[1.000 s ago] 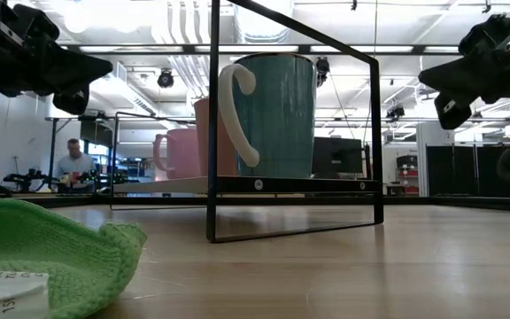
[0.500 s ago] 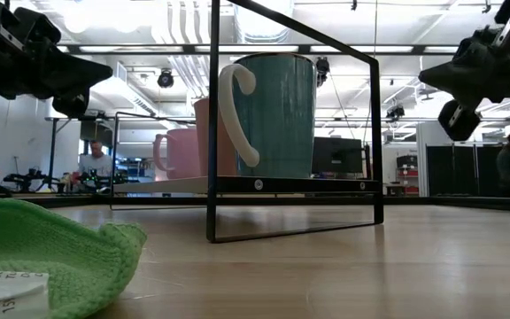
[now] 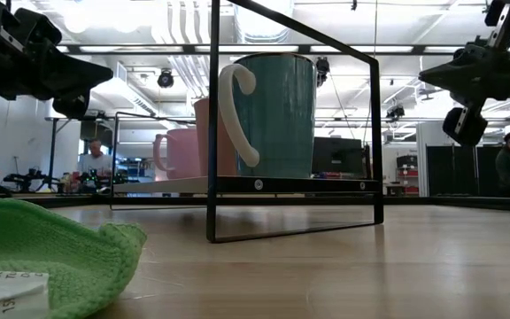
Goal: Stack small to large cups/mugs on shelf
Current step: Return to Home Position
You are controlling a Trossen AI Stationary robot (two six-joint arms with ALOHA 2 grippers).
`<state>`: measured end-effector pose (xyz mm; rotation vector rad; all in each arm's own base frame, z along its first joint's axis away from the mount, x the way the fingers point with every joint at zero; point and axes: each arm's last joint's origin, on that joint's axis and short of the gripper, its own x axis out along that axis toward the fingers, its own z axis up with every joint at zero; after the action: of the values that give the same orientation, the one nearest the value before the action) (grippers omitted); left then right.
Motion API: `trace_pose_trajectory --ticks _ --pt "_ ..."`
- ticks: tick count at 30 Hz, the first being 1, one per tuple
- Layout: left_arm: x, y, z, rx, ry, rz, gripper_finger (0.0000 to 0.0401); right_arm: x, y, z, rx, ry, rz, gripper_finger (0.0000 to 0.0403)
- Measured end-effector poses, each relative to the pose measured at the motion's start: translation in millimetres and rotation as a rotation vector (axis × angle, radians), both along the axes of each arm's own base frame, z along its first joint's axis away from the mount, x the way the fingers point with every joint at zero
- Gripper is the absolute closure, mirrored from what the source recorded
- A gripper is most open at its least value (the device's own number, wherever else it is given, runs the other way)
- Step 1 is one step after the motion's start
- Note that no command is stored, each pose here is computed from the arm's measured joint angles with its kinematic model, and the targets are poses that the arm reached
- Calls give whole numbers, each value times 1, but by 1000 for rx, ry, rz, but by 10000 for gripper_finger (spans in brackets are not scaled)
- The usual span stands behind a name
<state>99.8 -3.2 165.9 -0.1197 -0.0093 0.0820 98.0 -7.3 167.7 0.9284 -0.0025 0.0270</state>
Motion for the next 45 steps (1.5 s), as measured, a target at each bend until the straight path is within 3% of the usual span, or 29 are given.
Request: trace_pose_trajectory --ticks 7,15,21,26,29,36,45 --pt "0 0 0 -1 2 0 401 0 0 0 -106 -2 -2 394" --pt "0 0 0 -1 2 0 401 0 0 0 -122 -2 -1 394" --pt "0 0 0 -1 3 0 401 0 0 1 -449 -17 -7 394" --pt "0 0 0 -1 4 0 401 0 0 1 -801 -27 -14 394" --pt "0 0 0 0 4 0 401 0 0 1 -908 -29 -16 394" --pt "1 0 -1 0 10 0 401 0 0 0 -970 -26 -16 394" --pt "1 0 -1 0 11 0 401 0 0 0 -813 -23 -13 394"
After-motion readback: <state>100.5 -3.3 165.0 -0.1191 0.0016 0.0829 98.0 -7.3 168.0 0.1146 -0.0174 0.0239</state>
